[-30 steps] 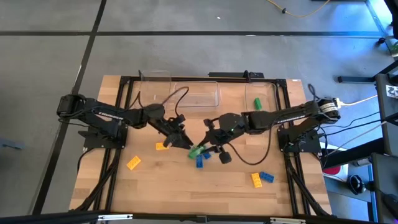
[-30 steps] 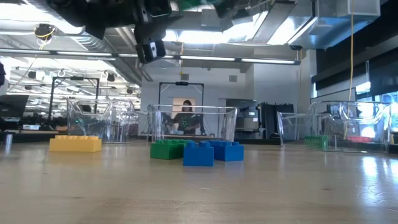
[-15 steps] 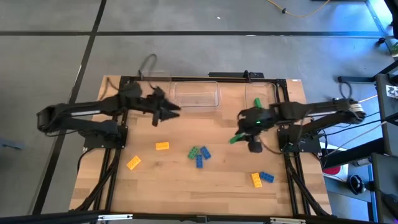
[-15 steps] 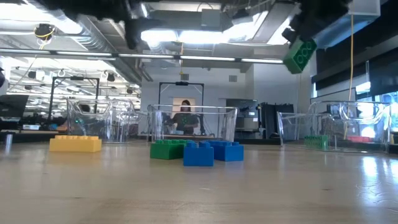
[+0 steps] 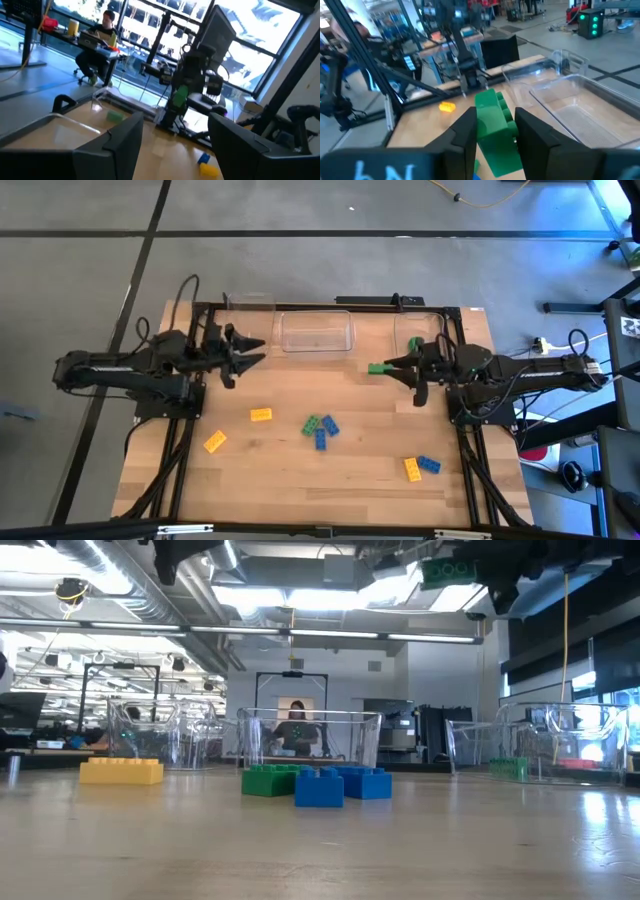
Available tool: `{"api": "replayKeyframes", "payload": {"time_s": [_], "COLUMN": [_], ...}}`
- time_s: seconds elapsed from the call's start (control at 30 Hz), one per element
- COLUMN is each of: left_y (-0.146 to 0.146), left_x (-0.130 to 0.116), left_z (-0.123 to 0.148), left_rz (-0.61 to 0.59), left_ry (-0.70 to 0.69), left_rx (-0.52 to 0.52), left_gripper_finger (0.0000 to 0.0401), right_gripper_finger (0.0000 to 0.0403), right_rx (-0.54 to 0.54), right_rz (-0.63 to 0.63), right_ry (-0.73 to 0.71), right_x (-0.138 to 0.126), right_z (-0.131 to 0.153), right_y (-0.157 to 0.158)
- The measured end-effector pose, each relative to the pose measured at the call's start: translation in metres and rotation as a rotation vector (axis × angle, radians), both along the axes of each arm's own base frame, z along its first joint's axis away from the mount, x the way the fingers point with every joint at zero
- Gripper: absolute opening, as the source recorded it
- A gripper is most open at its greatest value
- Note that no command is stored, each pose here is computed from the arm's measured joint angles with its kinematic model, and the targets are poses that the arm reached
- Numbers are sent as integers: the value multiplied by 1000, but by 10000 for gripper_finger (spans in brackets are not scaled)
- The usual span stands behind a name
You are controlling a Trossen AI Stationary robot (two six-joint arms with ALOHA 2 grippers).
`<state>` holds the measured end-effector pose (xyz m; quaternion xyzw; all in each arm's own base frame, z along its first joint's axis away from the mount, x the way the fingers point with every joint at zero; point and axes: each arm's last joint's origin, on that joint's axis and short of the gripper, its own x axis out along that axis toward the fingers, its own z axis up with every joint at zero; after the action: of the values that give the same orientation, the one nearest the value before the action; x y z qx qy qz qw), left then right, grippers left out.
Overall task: Sort & place blocks by color
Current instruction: Put the left green game piece into the right transparent bin
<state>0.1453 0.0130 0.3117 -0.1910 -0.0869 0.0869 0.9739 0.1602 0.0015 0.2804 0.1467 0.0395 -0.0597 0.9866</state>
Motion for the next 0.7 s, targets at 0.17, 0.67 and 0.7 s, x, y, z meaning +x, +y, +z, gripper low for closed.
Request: {"api": "replayKeyframes", "payload": {"time_s": [0.17,0.67,0.7], "left_y": [-2,-1,-1], "left_x": [5,5,4], "left_z": [-3,-3,-3], "left_rz": [-17,10,21], "left_ry": [40,40,41], "left_rx": [84,91,89], "left_gripper_finger": [215,215,215], "right_gripper_finger": [106,106,106], "right_rx": [5,-28,-11], "right_rz": [2,-536,-609], "right_ry": [0,258,326], "right_x": [0,-9,-13], "right_z": [0,41,43], "right_y": [0,-28,-34]}}
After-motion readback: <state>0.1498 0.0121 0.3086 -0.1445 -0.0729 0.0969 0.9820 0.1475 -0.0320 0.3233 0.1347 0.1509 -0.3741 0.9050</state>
